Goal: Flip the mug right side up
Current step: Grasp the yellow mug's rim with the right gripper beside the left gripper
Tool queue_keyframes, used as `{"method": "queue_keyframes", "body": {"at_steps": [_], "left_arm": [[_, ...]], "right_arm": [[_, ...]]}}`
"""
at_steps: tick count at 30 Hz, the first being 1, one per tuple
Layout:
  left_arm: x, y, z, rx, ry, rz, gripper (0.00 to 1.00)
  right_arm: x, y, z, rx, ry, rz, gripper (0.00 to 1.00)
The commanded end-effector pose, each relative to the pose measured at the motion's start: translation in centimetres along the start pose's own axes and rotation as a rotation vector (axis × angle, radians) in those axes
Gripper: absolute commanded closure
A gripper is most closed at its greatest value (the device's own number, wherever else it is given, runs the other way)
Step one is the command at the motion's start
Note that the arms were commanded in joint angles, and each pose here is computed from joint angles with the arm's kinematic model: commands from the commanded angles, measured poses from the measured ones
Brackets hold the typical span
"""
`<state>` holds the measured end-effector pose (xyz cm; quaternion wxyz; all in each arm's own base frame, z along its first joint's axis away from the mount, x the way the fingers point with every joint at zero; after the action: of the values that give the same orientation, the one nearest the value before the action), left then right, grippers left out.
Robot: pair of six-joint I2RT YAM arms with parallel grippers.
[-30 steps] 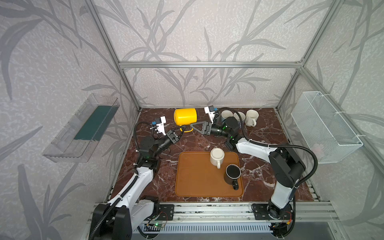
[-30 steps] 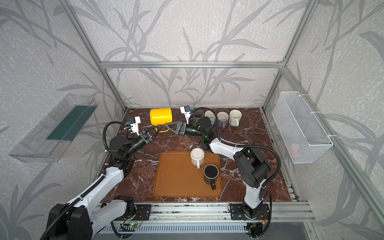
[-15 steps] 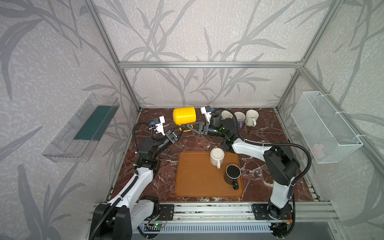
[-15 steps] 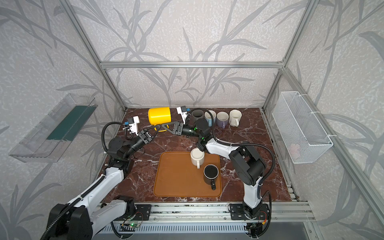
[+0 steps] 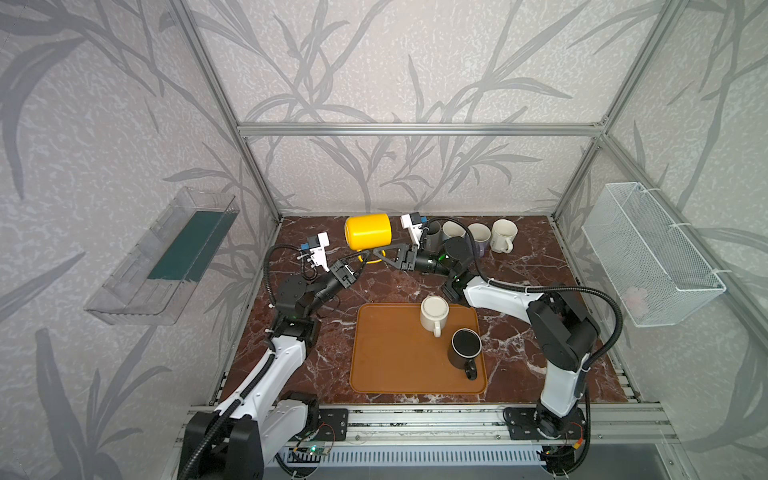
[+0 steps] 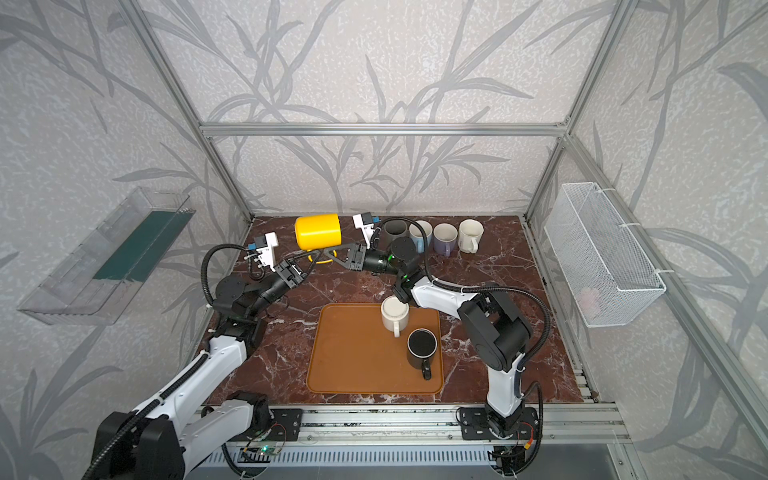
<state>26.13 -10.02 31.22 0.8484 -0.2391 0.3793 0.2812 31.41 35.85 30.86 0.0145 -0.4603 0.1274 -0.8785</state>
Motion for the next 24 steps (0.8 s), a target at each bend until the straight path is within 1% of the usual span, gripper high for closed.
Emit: {"method": "queue_keyframes", "body": {"at_steps": [1,3,7,9,17,18,20,24], "left_arm": [[-2.1,0.4,0.4,0.012,-0.079,-0.054,1.0],[-2.1,0.5,0.4,0.013,-0.085,-0.037,0.99],[-2.1,0.7,0.3,0.013,-0.093,-0.012,0.79],[-2.2,0.8,0.3,0.012,-0.095,-0.01,0.68],[-2.1,1.0,0.2,0.021,-0.101,0.022,0.4],[-1.9,1.0,0.2,0.022,-0.1,0.036,0.37],[-1.4,1.1,0.1,0.028,-0.094,0.083,0.36],[0.3,1.4,-0.1,0.053,-0.085,0.255,0.35]], "right_arm": [[2.0,-0.2,1.2,-0.054,0.082,0.068,1.0],[2.1,0.0,1.2,-0.059,0.091,0.063,1.0],[2.2,0.1,1.1,-0.056,0.105,0.046,1.0],[2.4,0.3,1.1,-0.055,0.117,0.042,1.0],[2.7,0.5,0.9,-0.042,0.146,0.007,1.0],[2.7,0.6,0.9,-0.039,0.149,-0.001,1.0],[2.9,0.6,0.9,-0.036,0.16,-0.013,1.0],[3.0,0.8,0.9,-0.029,0.183,-0.057,1.0]]}}
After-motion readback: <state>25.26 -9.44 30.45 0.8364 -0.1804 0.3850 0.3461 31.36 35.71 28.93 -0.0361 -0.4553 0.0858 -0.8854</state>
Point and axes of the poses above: each gripper's point midway between its finger pads, its own y axis back along the fingers, its own x axis along the line the jaws close on, z = x × y, the point moved 7 cm from there along y, back along the fingers, and after that the axes turned 1 degree about -y, right-handed, at the moved point
